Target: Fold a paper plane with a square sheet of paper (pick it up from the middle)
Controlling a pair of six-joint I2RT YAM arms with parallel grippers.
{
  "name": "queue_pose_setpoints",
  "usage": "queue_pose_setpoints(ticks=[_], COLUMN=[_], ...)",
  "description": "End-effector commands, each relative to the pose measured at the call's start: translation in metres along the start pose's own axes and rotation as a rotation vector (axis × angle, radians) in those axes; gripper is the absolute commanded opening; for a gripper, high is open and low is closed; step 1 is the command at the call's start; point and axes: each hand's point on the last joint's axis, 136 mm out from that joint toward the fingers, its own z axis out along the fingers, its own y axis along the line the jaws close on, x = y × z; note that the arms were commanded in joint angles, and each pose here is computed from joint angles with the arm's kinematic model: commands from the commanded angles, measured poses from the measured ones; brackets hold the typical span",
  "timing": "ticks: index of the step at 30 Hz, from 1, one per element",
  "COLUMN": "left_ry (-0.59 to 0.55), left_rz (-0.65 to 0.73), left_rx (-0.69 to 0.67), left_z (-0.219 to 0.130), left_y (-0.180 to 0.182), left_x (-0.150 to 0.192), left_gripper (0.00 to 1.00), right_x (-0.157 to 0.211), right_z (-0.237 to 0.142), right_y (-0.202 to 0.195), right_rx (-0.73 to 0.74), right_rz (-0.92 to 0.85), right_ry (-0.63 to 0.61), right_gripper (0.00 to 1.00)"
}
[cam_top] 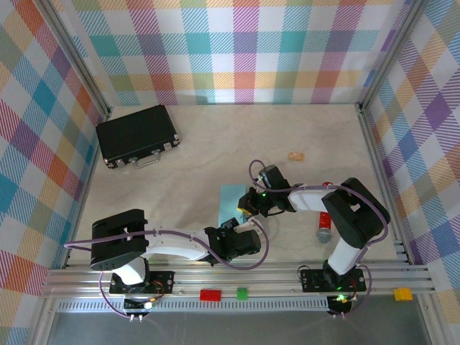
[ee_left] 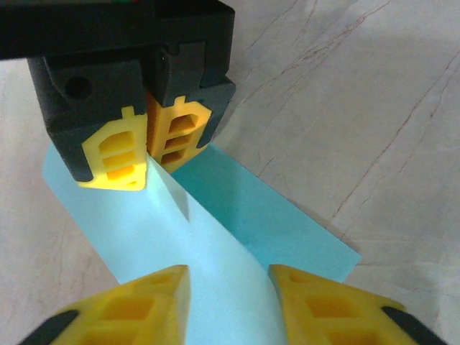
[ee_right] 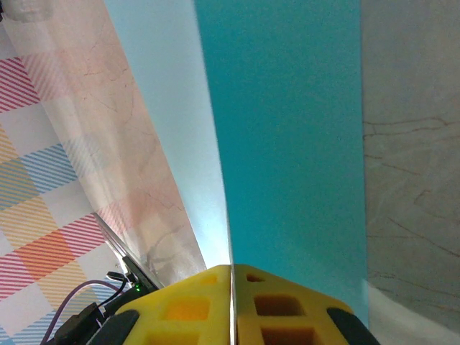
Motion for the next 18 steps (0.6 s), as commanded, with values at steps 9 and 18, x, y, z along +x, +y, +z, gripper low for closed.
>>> queue_pose_setpoints(ticks=[9, 18], left_ry=[-0.03, -0.029], left_rz=[-0.033, -0.15], left_rx=[-0.028, 0.078], left_z=[-0.009, -0.011], left_y=[0.01, 0.011], left_x=[0.001, -0.008], left_gripper=[0.06, 0.0], right_x=[-0.001, -0.001], right_z=[-0.008, -0.024], right_y=[0.007, 0.006], right_rx=[-0.009, 0.042], right_rz=[-0.006, -0.039], right_ry=[-0.014, -0.065], right_gripper=[0.15, 0.34])
